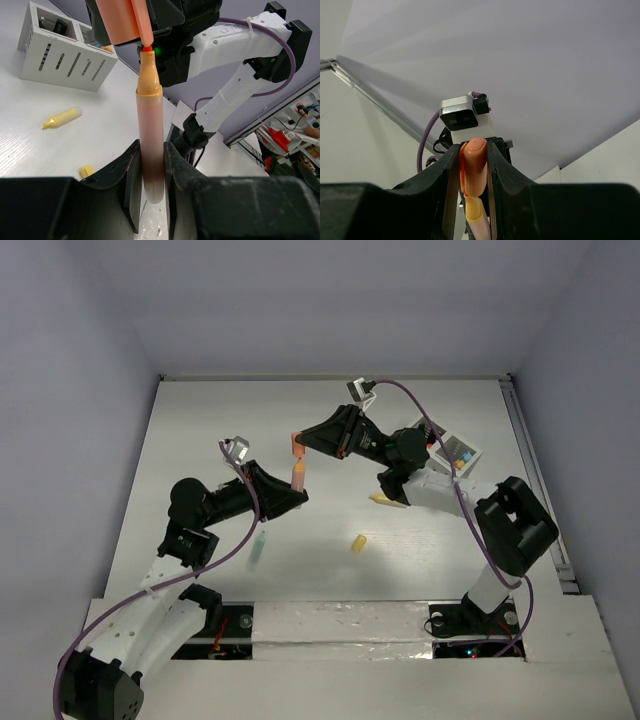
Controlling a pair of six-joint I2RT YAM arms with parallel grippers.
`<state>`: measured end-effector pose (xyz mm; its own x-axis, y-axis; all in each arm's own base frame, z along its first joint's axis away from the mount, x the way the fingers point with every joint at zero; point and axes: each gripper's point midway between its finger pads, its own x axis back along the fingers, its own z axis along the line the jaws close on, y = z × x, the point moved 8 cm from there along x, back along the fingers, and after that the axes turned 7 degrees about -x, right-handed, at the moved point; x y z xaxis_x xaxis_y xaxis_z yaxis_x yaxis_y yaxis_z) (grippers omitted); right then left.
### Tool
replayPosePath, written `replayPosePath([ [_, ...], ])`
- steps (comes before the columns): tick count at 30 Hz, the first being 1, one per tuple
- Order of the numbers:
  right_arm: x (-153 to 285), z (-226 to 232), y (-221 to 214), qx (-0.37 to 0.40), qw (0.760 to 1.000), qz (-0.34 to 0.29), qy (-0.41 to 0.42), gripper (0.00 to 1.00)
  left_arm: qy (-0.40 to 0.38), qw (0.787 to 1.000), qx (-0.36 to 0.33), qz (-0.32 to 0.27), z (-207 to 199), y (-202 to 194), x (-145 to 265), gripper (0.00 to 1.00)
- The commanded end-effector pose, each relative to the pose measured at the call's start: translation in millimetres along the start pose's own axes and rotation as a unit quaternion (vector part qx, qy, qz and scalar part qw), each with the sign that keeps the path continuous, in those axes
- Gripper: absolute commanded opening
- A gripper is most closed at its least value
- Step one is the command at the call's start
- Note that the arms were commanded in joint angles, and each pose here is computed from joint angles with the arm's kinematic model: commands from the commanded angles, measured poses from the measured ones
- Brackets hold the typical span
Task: Sort the stationery into containers
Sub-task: Close the pen cap on the pen.
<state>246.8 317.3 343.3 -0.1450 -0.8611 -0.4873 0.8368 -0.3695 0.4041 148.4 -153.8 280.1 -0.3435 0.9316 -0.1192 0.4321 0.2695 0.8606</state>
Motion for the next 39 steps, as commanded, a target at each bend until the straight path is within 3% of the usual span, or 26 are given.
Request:
replayPosePath([
  [1,8,71,-2,0.127,0.975,-0.014,0.184,0.00,-0.009,1.000,-0.020,-0.009,-2,4,0,0.00],
  [20,8,56,-13,0.110,0.979,0.003,0.172,0.00,-0.023,0.999,-0.017,-0.039,-5,15,0,0.00],
  [39,8,73,-37,0.120,0.973,0.031,0.194,0.00,-0.116,0.983,-0.031,-0.136,-42,47,4,0.00],
])
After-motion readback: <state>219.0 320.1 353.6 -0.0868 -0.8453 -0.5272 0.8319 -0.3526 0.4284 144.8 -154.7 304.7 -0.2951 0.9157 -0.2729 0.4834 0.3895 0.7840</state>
